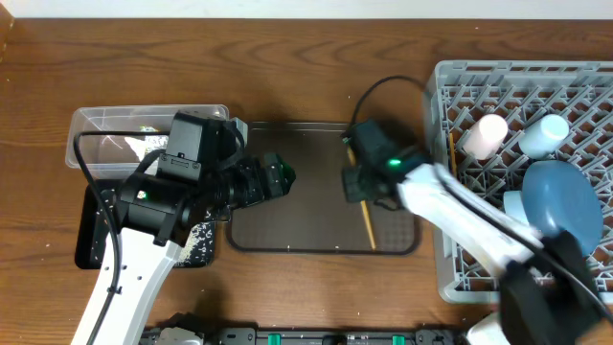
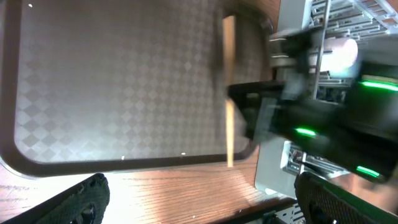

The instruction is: Sort waste into correct bins and load items into the dishwasher rack

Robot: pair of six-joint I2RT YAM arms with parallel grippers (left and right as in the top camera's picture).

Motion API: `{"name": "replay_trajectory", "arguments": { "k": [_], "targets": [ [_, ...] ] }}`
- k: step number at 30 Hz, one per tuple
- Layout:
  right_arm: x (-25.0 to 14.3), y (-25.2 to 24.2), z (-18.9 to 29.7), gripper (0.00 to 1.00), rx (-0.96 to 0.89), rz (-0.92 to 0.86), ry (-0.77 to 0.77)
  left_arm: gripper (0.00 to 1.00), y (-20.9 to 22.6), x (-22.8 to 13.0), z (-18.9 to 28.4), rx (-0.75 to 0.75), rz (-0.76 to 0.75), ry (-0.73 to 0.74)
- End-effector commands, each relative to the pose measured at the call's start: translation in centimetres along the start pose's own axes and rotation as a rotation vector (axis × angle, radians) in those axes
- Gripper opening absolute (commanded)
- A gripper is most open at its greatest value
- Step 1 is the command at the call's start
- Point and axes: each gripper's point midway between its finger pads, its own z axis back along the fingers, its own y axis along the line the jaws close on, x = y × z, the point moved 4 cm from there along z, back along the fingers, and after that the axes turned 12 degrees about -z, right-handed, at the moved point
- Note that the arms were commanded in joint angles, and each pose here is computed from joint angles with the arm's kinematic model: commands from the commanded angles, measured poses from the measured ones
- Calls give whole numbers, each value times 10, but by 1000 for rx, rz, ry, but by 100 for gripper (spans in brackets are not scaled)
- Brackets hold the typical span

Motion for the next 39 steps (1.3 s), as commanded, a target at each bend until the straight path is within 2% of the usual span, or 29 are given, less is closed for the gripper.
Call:
{"name": "replay_trajectory", "arguments": {
  "k": [1, 6, 10, 16, 21, 28, 39],
  "targets": [
    [17, -11, 49, 1, 30, -45, -115, 98, -2, 3, 3, -11, -15, -8],
    [19, -48, 96, 1, -30, -119, -195, 98, -2, 3, 3, -11, -15, -9],
    [17, -77, 110, 1, -132, -117, -209, 98, -2, 3, 3, -11, -15, -8],
    [17, -98, 107, 1, -207, -7, -174, 98, -2, 3, 3, -11, -15, -8],
    [25, -123, 108, 1, -307, -62, -196, 98, -2, 3, 3, -11, -15, -8],
    [28, -147, 111, 1, -344, -134, -190, 98, -2, 3, 3, -11, -15, -8],
    [27, -159, 89, 1, -375, -107, -199, 98, -2, 3, 3, -11, -15, -8]
  ]
}}
